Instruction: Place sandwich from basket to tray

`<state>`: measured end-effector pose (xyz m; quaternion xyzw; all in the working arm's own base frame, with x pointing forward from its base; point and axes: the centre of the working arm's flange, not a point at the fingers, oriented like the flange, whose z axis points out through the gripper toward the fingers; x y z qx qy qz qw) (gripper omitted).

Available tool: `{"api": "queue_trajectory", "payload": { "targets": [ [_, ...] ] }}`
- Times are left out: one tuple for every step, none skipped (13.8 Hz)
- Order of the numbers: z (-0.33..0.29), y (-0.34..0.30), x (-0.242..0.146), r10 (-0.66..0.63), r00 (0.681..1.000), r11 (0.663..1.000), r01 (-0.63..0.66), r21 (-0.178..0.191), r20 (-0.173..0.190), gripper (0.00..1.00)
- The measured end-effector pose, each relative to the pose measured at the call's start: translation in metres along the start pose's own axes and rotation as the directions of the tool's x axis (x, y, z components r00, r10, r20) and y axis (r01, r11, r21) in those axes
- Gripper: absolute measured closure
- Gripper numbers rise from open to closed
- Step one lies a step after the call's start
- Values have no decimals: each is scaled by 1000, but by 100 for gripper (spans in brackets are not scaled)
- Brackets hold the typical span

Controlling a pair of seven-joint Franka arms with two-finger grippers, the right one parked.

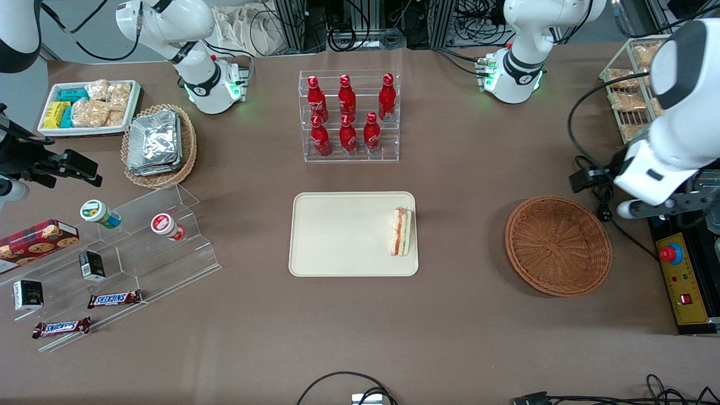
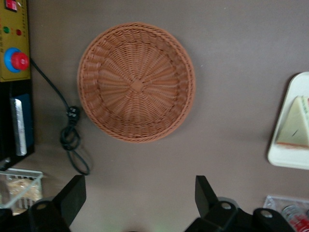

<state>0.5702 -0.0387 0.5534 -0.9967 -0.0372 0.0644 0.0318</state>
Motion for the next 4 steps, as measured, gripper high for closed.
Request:
{"api": "queue_trajectory", "payload": {
  "targets": [
    [0,-13,-1,24,1000,1000,-24,-1,2,0],
    [0,-23,-1,41,999,999,-41,-2,3,0],
    [1,-28,0,54,999,999,-54,-2,5,0],
    [3,-28,1,74,997,997,-74,12,9,0]
  ]
}}
